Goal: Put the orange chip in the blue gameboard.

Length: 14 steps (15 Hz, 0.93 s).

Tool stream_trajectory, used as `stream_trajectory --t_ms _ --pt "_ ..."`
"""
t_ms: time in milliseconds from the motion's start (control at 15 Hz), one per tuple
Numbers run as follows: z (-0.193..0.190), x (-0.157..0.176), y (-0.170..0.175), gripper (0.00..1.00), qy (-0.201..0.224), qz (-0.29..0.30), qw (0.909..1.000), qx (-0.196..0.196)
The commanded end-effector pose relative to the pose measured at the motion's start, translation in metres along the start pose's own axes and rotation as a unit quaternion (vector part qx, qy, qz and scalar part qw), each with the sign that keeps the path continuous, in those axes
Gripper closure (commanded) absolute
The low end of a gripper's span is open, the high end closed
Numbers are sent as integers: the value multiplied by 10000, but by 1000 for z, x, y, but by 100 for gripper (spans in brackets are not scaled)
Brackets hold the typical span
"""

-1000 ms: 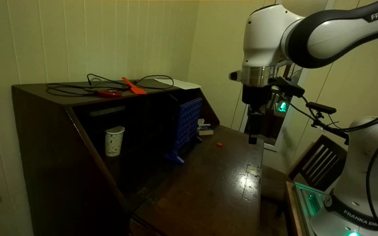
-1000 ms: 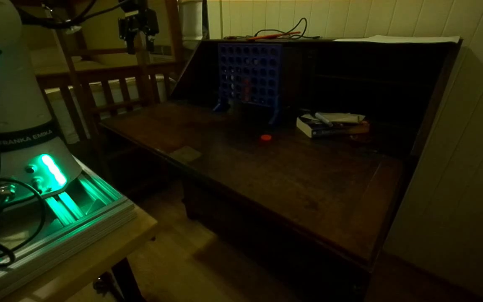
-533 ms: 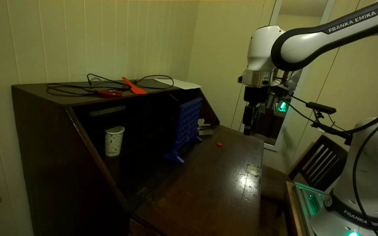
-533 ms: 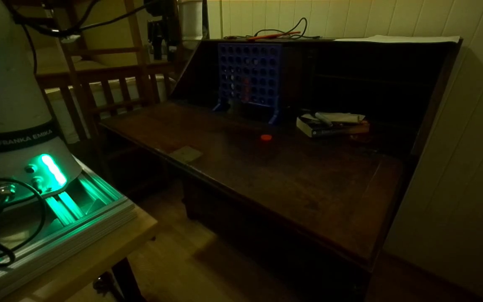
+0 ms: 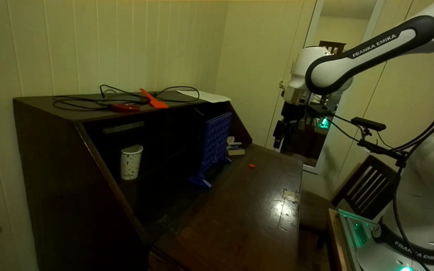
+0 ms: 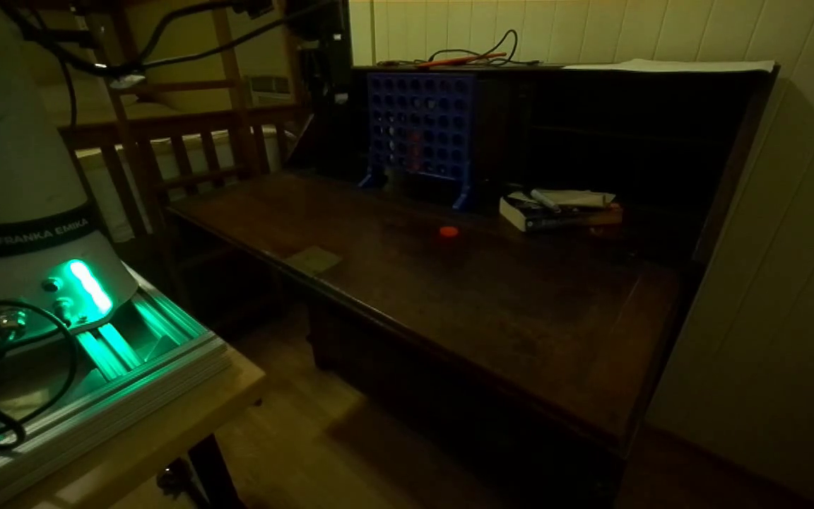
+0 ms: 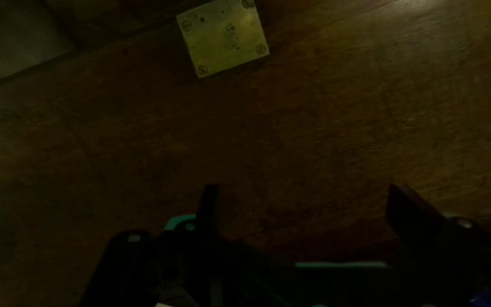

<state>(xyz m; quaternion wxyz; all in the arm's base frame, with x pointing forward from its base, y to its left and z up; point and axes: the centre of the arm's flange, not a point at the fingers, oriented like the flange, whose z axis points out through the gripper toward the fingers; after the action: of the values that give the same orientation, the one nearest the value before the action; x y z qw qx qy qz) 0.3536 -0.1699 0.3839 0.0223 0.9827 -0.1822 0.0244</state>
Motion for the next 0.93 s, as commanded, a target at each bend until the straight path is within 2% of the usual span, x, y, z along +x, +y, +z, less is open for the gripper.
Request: stream_trajectory --t_ms 0,67,533,667,867 --pt "21 20 32 0 90 235 9997 -79" --pt "10 5 17 0 71 181 9998 -16" --pt "14 6 17 0 47 182 9998 -29" --pt "17 3 14 0 202 248 9994 -164" --pt "27 18 24 0 375 489 9980 -123"
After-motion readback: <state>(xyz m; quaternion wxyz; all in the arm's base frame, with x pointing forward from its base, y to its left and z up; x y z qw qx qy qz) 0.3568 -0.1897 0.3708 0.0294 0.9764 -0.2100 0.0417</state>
